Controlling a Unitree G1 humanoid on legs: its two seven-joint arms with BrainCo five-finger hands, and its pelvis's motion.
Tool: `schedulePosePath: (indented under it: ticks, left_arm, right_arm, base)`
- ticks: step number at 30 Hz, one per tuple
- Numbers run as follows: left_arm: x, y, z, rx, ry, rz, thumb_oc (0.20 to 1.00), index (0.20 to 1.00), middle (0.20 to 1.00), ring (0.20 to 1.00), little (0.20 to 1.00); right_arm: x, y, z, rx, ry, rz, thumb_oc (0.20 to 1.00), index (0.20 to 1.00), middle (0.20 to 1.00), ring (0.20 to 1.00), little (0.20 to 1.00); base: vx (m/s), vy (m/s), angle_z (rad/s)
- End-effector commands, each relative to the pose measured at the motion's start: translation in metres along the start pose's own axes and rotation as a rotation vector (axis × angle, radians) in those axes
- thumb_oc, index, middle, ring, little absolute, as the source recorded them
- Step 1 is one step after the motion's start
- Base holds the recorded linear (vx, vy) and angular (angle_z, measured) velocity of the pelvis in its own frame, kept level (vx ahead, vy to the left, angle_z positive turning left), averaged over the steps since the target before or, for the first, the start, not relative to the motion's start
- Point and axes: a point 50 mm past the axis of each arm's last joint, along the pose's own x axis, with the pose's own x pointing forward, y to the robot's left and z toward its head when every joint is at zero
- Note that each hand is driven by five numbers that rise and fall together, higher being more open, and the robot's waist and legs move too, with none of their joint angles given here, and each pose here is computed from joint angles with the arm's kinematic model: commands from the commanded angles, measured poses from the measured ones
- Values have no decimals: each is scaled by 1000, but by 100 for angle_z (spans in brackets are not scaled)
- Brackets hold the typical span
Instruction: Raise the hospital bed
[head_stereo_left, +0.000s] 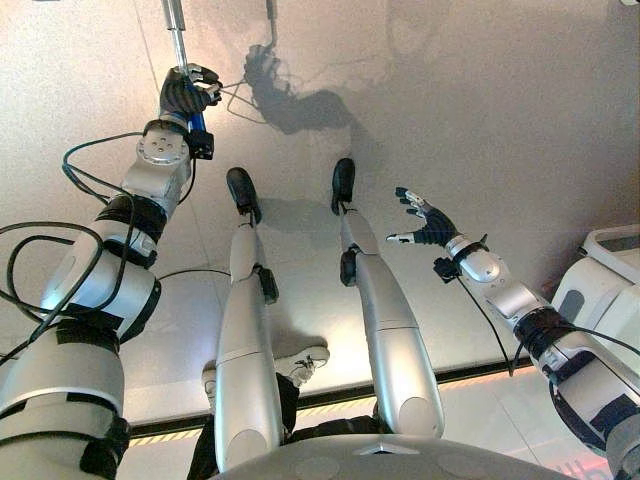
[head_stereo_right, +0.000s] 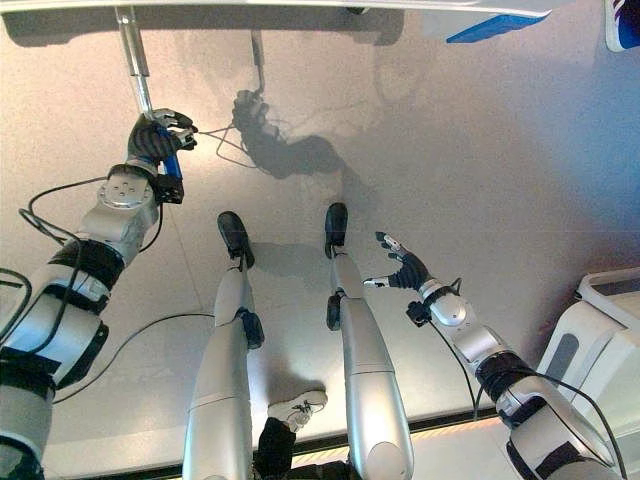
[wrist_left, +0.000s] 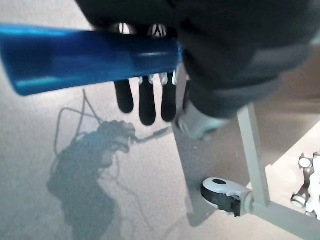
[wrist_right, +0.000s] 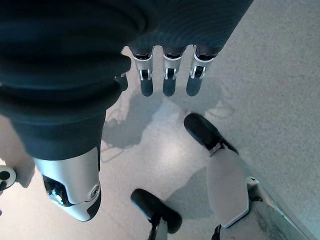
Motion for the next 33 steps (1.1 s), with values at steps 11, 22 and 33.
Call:
schedulePosePath:
  ticks: [11, 22, 33]
  left_arm:
    - [-6, -17, -22, -14, 56, -46, 1000, 1000, 1000, 1000, 1000]
    - [-7, -16, -25, -14, 64, -36, 1000, 1000, 1000, 1000, 1000]
    - [-5, -20, -16, -7, 28, -57, 200, 200, 200, 200, 200]
  right_arm:
    - [-4, -12, 5, -37, -30, -29, 1000, 1000, 1000, 1000, 1000]
    - [-4, -12, 7, -40, -42, -31, 1000, 1000, 1000, 1000, 1000]
    - [-5, -12, 5, -44, -34, -31, 1000, 1000, 1000, 1000, 1000]
  base:
    - [0, 0, 0]
    - [0, 0, 0]
    - [0, 0, 0]
